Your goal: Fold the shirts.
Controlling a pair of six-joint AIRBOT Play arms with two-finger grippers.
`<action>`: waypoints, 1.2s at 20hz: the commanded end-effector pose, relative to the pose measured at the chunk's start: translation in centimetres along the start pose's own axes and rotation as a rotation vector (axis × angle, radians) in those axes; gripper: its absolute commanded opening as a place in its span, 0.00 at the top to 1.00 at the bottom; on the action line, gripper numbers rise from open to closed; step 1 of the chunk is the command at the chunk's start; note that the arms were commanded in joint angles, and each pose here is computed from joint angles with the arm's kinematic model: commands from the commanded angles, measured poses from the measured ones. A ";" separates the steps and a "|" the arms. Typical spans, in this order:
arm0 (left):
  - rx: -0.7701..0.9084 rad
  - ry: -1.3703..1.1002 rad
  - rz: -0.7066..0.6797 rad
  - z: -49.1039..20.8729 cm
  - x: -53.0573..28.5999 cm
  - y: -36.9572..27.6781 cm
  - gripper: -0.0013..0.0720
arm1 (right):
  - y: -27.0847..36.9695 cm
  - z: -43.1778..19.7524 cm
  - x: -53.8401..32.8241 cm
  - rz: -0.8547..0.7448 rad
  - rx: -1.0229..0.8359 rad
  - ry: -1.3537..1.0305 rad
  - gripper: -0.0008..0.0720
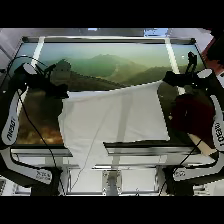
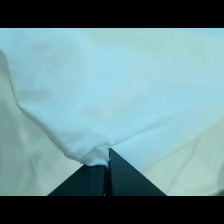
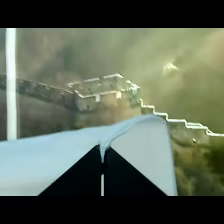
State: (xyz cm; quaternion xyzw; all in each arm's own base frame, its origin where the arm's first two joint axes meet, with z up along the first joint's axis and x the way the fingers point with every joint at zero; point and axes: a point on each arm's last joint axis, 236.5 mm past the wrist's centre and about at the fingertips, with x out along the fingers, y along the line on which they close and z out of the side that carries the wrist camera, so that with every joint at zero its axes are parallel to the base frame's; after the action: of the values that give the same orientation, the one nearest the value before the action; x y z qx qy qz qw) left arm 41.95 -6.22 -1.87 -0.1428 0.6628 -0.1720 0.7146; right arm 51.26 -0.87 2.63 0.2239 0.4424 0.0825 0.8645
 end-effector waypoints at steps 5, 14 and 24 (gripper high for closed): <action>-0.042 0.244 -0.034 -6.8 2.7 0.5 0.97 | -3.5 -7.2 0.9 -0.121 -0.042 0.241 0.94; -0.093 0.231 -0.016 -8.0 5.7 2.1 0.97 | -5.5 -11.9 3.1 -0.143 0.024 0.283 0.94; -0.088 0.287 -0.073 -9.6 3.8 0.1 0.20 | -4.4 -16.4 -0.5 -0.103 0.038 0.504 0.52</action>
State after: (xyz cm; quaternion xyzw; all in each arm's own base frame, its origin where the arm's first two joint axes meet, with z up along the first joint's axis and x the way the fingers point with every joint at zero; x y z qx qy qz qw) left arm 33.70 -7.03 -7.60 -0.1655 0.7532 -0.1724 0.6128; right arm 40.56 0.15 -7.95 0.1982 0.6160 0.0681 0.7593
